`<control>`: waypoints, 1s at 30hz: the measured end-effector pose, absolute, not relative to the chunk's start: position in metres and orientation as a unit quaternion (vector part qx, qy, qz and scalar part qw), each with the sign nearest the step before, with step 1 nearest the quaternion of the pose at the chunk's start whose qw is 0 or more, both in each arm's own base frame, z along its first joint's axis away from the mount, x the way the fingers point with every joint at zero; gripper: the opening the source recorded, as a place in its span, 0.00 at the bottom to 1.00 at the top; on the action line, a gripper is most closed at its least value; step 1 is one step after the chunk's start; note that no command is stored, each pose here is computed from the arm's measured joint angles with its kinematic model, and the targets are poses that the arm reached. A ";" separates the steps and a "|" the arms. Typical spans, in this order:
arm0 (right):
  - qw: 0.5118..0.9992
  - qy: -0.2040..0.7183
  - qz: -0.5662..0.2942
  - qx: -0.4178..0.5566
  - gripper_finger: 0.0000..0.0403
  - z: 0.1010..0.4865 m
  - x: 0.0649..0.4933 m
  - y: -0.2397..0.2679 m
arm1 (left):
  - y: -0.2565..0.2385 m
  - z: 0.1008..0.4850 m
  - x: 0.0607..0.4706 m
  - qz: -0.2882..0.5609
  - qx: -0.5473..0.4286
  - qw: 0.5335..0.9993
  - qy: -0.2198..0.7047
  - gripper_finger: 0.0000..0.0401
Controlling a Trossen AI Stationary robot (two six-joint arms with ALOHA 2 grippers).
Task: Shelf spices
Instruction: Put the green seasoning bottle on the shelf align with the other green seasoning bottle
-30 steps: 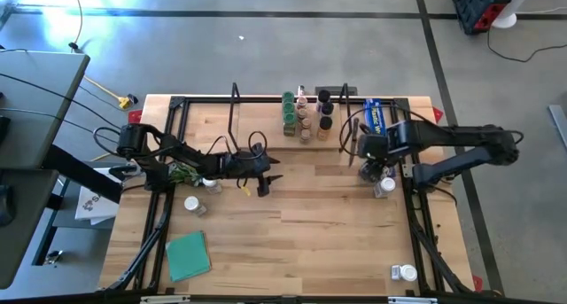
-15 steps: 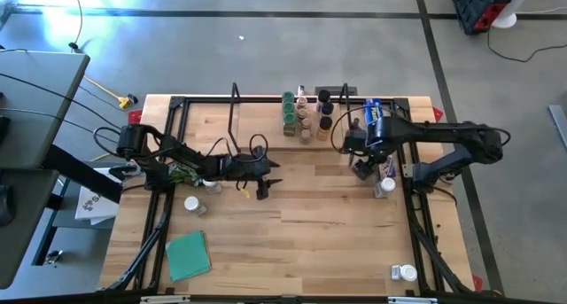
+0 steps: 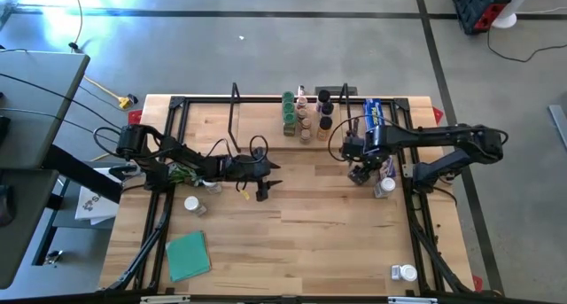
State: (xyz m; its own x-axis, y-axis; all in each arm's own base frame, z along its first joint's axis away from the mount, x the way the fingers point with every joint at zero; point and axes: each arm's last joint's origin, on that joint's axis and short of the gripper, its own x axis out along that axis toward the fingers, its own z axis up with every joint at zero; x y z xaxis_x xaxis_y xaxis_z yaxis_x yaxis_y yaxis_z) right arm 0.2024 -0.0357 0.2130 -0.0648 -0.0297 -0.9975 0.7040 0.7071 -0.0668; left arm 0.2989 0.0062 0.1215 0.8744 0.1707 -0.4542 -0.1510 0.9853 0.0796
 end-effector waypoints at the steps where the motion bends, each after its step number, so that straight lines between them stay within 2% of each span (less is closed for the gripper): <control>1: 0.636 0.671 -0.284 0.254 0.62 0.213 0.203 -0.035 | 0.006 0.121 0.299 0.083 0.019 0.968 0.236 0.60; 4: 0.653 0.665 -0.252 0.260 0.47 0.214 0.208 -0.030 | 0.006 0.121 0.299 0.084 0.016 0.968 0.236 0.60; 7: 0.695 0.638 -0.192 0.269 0.46 0.214 0.220 -0.019 | 0.006 0.122 0.299 0.085 0.014 0.968 0.236 0.60; 9: 0.740 0.605 -0.144 0.256 0.46 0.216 0.233 -0.008 | 0.004 0.121 0.299 0.083 0.011 0.968 0.236 0.60; 13: 0.818 0.538 -0.049 0.200 0.46 0.219 0.259 0.018 | -0.006 0.121 0.298 0.066 0.007 0.969 0.239 0.60; 15: 0.837 0.525 -0.008 0.157 0.46 0.220 0.273 0.032 | -0.013 0.122 0.298 0.041 0.001 0.969 0.243 0.60; 23: 0.835 0.537 0.104 -0.065 0.46 0.221 0.344 0.073 | -0.037 0.126 0.295 -0.099 -0.024 0.964 0.246 0.60; 28: 0.802 0.538 0.177 -0.188 0.47 0.225 0.382 0.091 | -0.039 0.125 0.293 -0.139 -0.034 0.957 0.253 0.60; 30: 0.791 0.535 0.193 -0.226 0.50 0.226 0.393 0.096 | -0.040 0.125 0.293 -0.146 -0.036 0.955 0.256 0.60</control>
